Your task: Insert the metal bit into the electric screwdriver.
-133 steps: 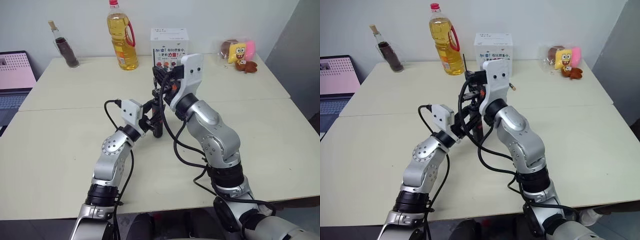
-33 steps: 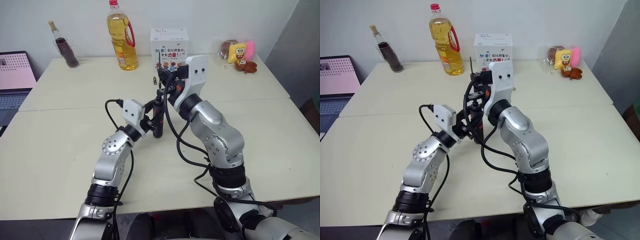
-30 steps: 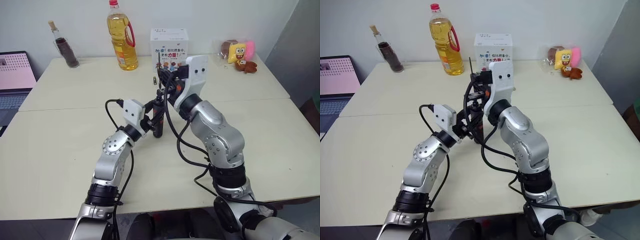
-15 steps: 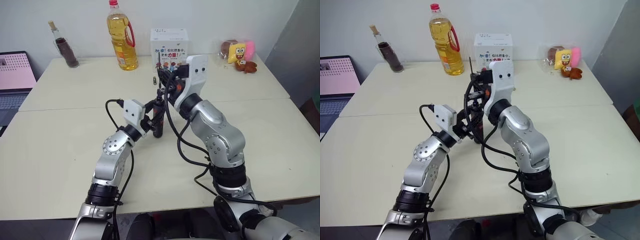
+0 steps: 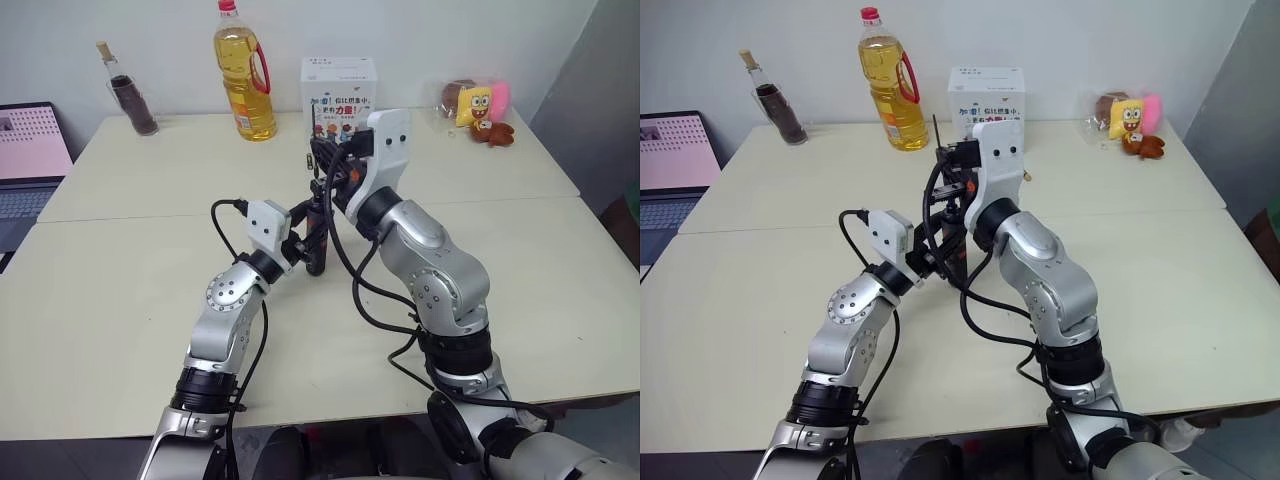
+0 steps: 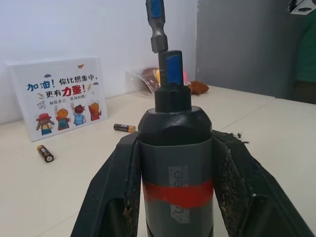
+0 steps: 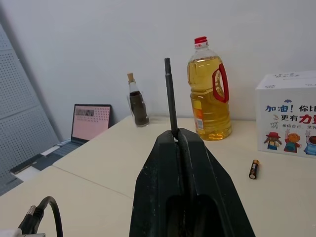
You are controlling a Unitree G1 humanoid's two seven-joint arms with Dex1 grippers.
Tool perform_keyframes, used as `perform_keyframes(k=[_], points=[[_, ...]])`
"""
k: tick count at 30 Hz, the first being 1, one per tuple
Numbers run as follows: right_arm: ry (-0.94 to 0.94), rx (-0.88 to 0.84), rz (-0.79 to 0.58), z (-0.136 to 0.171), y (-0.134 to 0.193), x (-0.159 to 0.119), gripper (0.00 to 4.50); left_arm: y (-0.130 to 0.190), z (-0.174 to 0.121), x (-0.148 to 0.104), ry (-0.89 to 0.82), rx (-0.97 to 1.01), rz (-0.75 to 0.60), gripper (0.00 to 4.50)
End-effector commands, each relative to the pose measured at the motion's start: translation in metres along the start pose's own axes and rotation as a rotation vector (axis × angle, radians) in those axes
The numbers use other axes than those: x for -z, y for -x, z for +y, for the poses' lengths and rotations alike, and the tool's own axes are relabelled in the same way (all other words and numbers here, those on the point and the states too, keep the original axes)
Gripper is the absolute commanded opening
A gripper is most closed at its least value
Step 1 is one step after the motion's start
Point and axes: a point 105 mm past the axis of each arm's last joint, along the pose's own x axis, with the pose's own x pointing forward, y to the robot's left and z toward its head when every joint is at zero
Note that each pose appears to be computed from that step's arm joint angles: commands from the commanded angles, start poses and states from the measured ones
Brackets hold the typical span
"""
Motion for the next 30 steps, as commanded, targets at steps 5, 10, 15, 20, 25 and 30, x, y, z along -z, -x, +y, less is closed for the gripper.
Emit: perform_keyframes(k=[5, 10, 15, 20, 25, 30], points=[[0.029, -0.009, -0.066, 0.0044, 0.0022, -0.0199, 0.02, 0.0129, 0.011, 0.0336, 0.01, -0.058, 0.14, 1.66], [0.03, 0.006, -0.066, 0.0018, 0.0024, -0.0199, 0.02, 0.0131, 0.0108, 0.0332, 0.011, -0.058, 0.14, 1.66], [0.028, 0.011, -0.061, 0.0008, 0.0031, -0.019, 0.02, 0.0132, 0.0105, 0.0329, 0.01, -0.058, 0.14, 1.66], [0.029, 0.011, -0.059, 0.0005, 0.0037, -0.0189, 0.02, 0.0129, 0.0103, 0.0321, 0.01, -0.058, 0.14, 1.66], [0.03, 0.006, -0.057, 0.0008, 0.0042, -0.0194, 0.02, 0.0119, 0.0096, 0.0301, 0.009, -0.055, 0.138, 1.66], [0.028, 0.01, -0.055, -0.0008, 0.0043, -0.0196, 0.02, 0.0111, 0.0091, 0.0287, 0.01, -0.055, 0.137, 1.66]])
